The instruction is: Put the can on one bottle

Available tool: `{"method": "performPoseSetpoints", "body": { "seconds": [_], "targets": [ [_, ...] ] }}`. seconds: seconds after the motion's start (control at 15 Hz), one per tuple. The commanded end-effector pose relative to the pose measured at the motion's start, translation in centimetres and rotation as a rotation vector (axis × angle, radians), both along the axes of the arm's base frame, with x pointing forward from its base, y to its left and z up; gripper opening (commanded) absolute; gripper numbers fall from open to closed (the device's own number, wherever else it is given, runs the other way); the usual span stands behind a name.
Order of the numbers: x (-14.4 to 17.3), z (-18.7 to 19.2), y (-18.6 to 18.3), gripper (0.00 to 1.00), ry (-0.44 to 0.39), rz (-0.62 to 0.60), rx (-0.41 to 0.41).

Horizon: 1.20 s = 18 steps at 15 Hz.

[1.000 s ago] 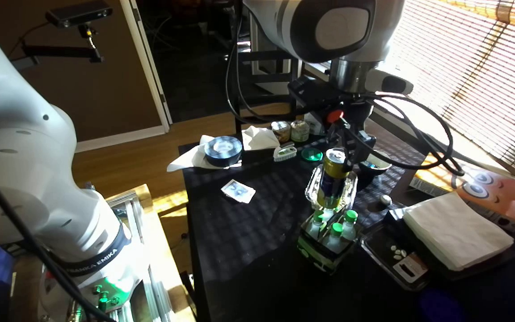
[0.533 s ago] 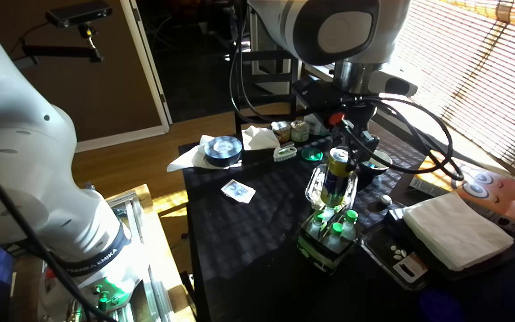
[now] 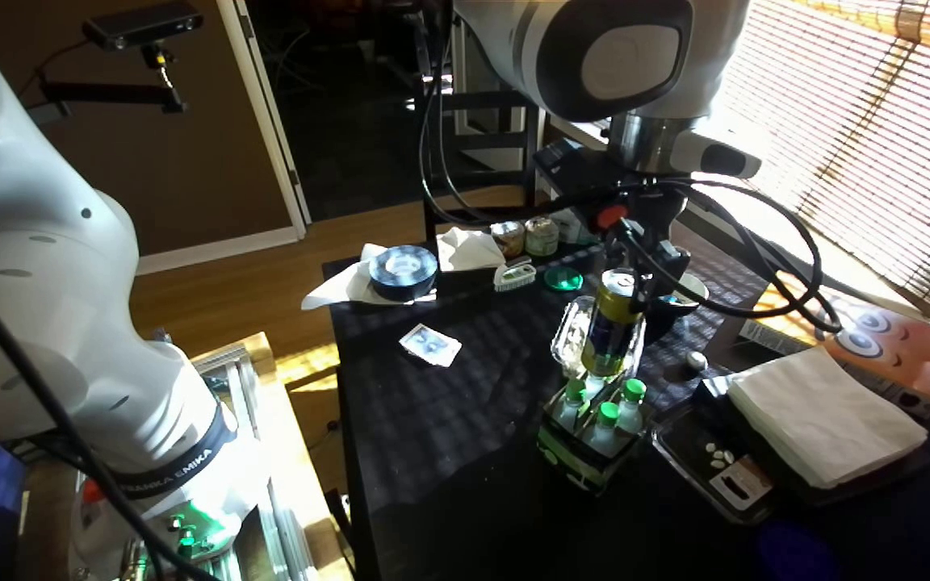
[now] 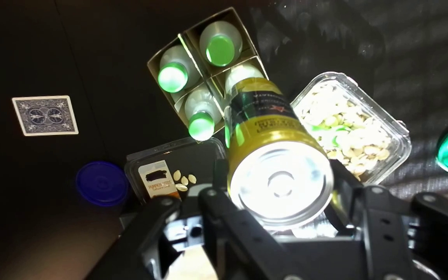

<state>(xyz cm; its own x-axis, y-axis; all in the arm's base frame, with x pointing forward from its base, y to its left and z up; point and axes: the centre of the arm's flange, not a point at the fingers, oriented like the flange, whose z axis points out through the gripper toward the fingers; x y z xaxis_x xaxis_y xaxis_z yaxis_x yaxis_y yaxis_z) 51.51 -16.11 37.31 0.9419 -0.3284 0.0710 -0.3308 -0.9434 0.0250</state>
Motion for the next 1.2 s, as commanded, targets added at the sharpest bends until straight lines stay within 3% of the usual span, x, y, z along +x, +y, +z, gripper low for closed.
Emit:
{"method": "performPoseSetpoints", "body": {
  "seconds": [0.0,0.8,0.87,1.13],
  "targets": [
    [0.5,0.7,-0.1,0.38,0.003,-0.012,-0.002],
    [-1.3,2.9,0.0,0.38,-0.051,0.000,0.010],
    [-0.2,1.3,-0.1,0.63,-0.025,-0.008,-0.002],
    [-0.5,1.8,-0.1,0.63,-0.033,-0.007,-0.001]
  ]
}}
